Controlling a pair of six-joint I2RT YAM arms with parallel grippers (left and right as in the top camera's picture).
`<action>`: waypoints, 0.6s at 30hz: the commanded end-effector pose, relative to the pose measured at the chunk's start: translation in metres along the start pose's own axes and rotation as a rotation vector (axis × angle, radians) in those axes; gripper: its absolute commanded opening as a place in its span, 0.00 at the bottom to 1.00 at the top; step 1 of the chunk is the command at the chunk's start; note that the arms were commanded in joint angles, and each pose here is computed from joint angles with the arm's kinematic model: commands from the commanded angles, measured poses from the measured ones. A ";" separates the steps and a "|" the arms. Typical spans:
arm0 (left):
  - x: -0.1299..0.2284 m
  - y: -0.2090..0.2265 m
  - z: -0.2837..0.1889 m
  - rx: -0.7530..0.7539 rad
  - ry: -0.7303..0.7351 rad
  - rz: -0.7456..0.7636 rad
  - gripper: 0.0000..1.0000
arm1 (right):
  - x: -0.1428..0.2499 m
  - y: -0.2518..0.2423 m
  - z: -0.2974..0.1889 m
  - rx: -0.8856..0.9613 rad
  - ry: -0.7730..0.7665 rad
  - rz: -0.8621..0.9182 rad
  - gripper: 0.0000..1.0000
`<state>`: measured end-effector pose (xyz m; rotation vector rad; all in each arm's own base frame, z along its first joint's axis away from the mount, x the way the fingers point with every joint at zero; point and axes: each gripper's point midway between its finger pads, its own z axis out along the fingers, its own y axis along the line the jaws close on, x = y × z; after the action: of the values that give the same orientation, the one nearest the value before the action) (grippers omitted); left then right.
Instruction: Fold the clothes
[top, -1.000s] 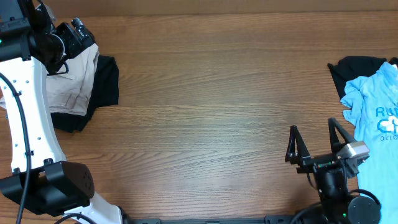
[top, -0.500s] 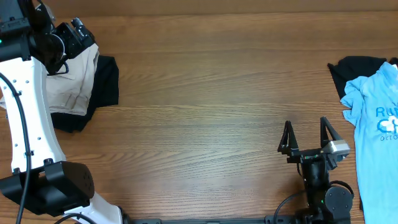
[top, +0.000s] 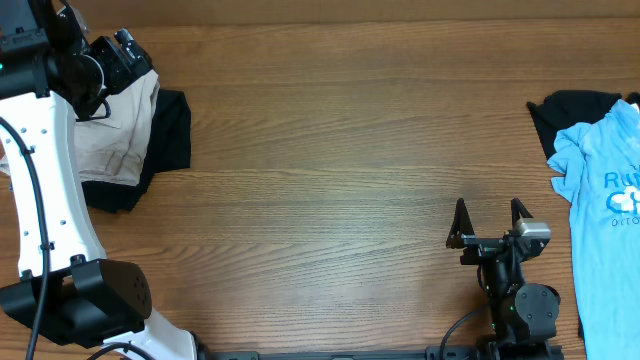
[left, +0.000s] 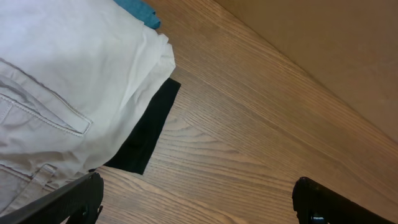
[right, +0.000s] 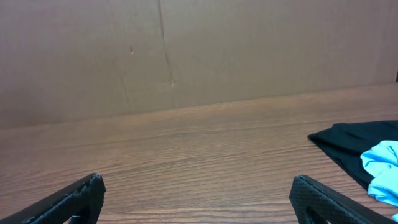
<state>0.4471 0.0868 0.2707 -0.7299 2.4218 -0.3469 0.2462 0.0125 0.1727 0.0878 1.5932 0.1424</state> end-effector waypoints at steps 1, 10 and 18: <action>0.001 0.000 0.003 0.003 0.007 -0.002 1.00 | 0.001 -0.003 0.000 0.015 -0.008 -0.006 1.00; 0.001 0.000 0.003 0.003 0.007 -0.002 1.00 | 0.001 -0.003 0.000 0.015 -0.008 -0.006 1.00; -0.002 -0.001 -0.013 0.008 -0.029 -0.001 1.00 | 0.001 -0.003 0.000 0.015 -0.008 -0.006 1.00</action>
<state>0.4472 0.0868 0.2707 -0.7297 2.4215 -0.3469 0.2462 0.0124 0.1726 0.0881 1.5935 0.1421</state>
